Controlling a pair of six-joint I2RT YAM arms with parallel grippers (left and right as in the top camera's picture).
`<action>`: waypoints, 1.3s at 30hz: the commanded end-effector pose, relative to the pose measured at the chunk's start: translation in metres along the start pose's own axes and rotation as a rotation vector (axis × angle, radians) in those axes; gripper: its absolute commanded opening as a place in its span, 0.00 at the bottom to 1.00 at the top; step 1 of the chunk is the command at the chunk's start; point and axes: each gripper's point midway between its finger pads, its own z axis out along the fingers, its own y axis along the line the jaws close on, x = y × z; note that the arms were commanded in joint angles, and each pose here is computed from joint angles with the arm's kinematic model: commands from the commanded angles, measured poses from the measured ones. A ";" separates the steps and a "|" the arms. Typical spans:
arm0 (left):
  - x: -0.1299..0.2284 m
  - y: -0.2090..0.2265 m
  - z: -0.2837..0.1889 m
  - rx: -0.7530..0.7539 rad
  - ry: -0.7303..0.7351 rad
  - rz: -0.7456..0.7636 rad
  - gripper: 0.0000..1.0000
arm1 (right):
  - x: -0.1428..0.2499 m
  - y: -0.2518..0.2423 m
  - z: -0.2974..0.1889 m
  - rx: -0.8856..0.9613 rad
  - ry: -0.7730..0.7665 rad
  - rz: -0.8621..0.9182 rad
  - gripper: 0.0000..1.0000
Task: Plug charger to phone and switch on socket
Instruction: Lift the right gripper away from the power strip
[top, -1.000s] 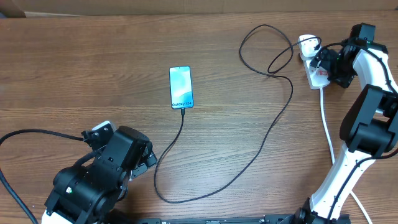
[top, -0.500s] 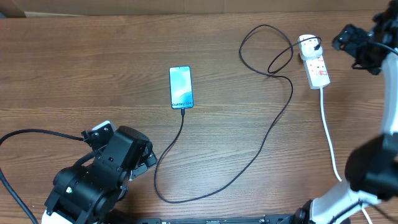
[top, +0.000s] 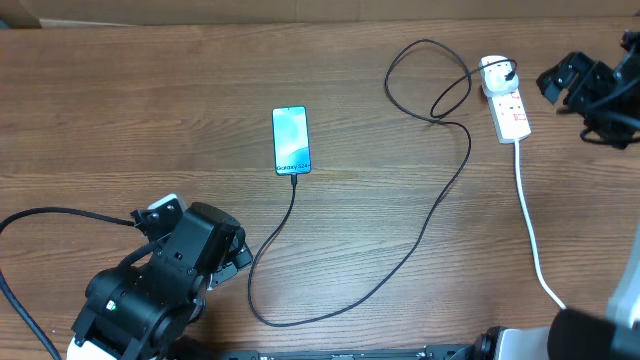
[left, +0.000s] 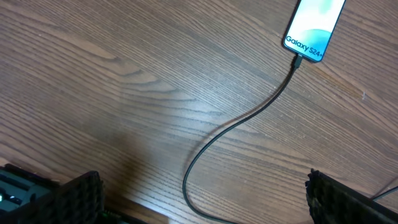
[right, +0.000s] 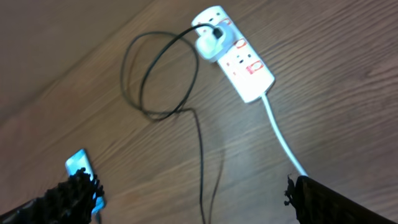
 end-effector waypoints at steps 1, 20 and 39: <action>-0.002 0.002 0.001 -0.011 -0.016 -0.016 1.00 | 0.018 0.027 -0.042 -0.058 -0.061 -0.109 1.00; -0.002 0.002 0.001 -0.011 -0.016 -0.016 1.00 | 0.118 0.062 -0.111 -0.151 -0.099 -0.376 1.00; -0.001 0.002 0.001 -0.011 -0.016 -0.016 0.99 | 0.183 0.035 -0.094 -0.197 0.001 -0.370 1.00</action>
